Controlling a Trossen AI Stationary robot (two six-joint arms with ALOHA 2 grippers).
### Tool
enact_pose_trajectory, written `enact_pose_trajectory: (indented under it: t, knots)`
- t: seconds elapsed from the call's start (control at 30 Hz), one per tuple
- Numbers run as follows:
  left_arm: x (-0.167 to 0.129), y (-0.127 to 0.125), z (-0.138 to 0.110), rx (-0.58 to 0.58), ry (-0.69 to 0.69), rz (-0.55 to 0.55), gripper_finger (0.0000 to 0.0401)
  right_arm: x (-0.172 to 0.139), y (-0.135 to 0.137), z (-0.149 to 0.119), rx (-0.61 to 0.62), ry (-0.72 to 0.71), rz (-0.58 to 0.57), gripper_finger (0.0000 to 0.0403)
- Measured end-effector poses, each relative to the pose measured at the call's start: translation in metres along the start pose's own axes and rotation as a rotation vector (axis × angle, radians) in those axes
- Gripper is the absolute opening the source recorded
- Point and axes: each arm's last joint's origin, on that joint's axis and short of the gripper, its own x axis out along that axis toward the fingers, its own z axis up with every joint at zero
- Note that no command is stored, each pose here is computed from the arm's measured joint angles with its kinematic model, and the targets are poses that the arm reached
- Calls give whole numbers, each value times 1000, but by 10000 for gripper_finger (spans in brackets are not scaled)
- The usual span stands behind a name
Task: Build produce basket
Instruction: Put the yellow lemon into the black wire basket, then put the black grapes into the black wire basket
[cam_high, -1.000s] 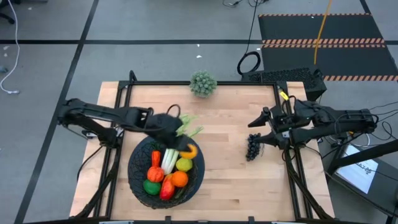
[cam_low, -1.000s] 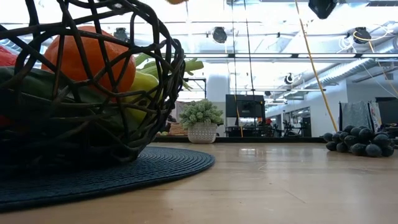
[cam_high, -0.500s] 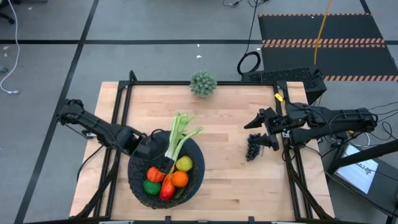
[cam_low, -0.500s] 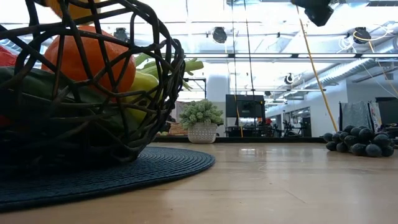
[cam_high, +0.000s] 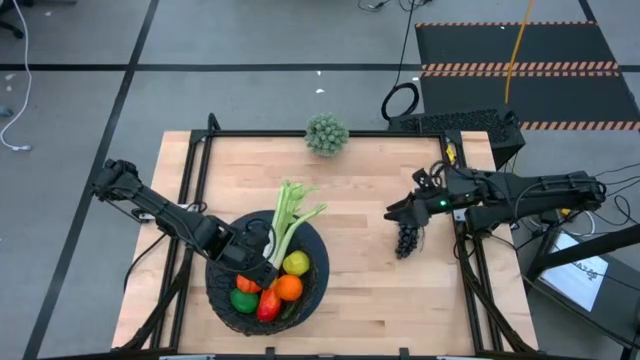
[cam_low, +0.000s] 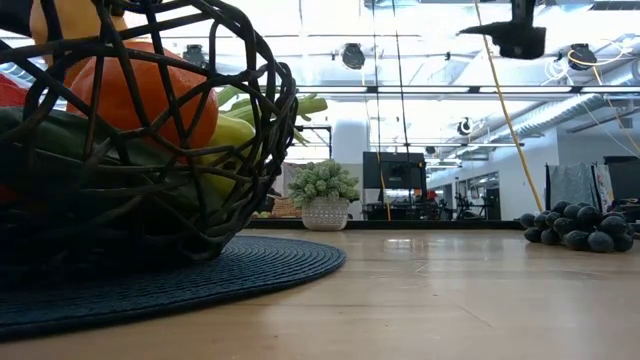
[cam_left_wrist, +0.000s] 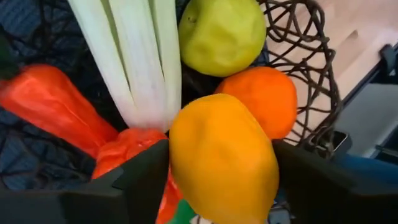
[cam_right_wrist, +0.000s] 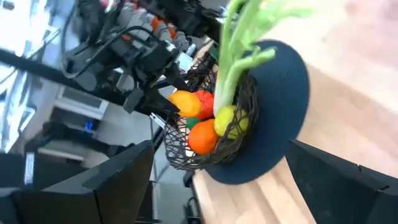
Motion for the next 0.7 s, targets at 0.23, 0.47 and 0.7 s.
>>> enact_pose_trajectory:
  t: [0.23, 0.47, 0.7]
  knots:
    - [-1, 1, 6, 58, -7, 0, 348, 2, -20, -12, 240, 102, -231, 357]
    - [-12, 1, 9, 83, -24, -47, 351, -6, -30, -19, 326, 170, -345, 357]
    - [-18, 3, 10, 60, -69, -57, 305, -24, -55, -36, 291, 347, -663, 357]
